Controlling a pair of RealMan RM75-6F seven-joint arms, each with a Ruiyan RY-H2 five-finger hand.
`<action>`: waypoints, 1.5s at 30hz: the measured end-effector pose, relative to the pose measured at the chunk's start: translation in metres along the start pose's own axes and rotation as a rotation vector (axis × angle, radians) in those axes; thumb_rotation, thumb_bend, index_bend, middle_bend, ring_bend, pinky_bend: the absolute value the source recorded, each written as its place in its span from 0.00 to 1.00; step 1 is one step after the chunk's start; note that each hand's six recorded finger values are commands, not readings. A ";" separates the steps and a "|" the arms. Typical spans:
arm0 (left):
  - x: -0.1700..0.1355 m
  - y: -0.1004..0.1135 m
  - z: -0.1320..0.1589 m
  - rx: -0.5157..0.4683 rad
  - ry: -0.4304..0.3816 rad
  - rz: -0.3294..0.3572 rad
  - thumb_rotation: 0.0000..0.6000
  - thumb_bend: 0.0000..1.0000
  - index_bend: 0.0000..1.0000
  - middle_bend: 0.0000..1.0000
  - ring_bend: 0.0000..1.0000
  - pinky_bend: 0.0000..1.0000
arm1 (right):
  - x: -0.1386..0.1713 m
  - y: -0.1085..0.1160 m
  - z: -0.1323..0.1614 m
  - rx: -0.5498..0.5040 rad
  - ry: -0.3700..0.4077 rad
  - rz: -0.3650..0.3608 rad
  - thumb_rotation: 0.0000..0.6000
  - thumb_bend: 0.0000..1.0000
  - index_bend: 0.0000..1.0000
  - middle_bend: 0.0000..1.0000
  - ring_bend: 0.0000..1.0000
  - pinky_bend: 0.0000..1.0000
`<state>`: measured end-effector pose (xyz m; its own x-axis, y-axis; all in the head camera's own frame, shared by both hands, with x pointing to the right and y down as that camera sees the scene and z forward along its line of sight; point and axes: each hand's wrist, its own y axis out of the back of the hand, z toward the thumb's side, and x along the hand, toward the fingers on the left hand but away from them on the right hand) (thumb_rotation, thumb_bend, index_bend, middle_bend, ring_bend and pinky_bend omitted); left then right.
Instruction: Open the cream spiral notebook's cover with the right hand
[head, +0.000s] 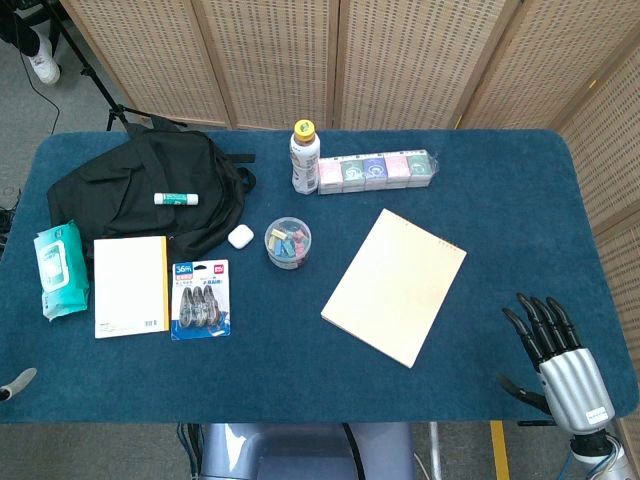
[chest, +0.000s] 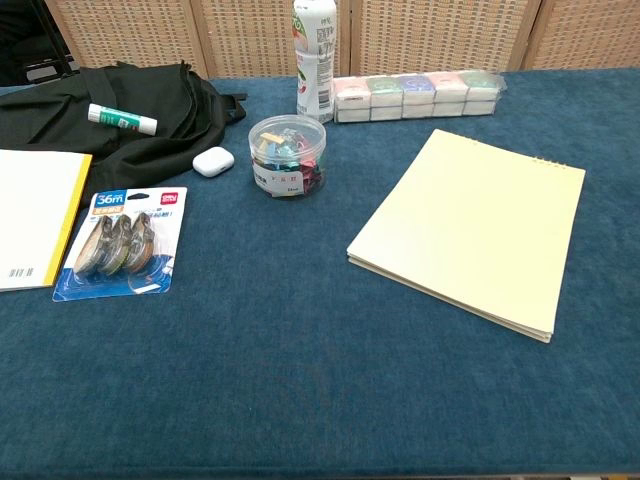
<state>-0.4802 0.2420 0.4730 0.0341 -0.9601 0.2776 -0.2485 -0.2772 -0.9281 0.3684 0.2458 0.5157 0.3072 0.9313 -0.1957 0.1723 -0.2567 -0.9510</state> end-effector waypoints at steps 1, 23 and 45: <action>0.000 0.000 0.000 -0.002 0.000 0.000 1.00 0.00 0.00 0.00 0.00 0.00 | 0.000 -0.001 0.000 0.001 0.000 0.004 1.00 0.00 0.08 0.00 0.00 0.00; 0.002 -0.003 0.004 0.000 0.005 -0.015 1.00 0.00 0.00 0.00 0.00 0.00 | -0.020 -0.072 0.023 -0.034 0.155 0.212 1.00 0.20 0.36 0.00 0.00 0.00; 0.002 -0.011 0.006 0.022 0.017 -0.038 1.00 0.00 0.00 0.00 0.00 0.00 | -0.042 -0.142 0.053 0.005 0.258 0.330 1.00 0.37 0.39 0.00 0.00 0.00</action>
<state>-0.4719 0.2426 0.4823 0.0266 -0.9480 0.3171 -0.2263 -0.3147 -0.9218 0.2815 0.2569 0.6460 0.5699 0.7039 -0.4240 0.0209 -0.5283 -0.8488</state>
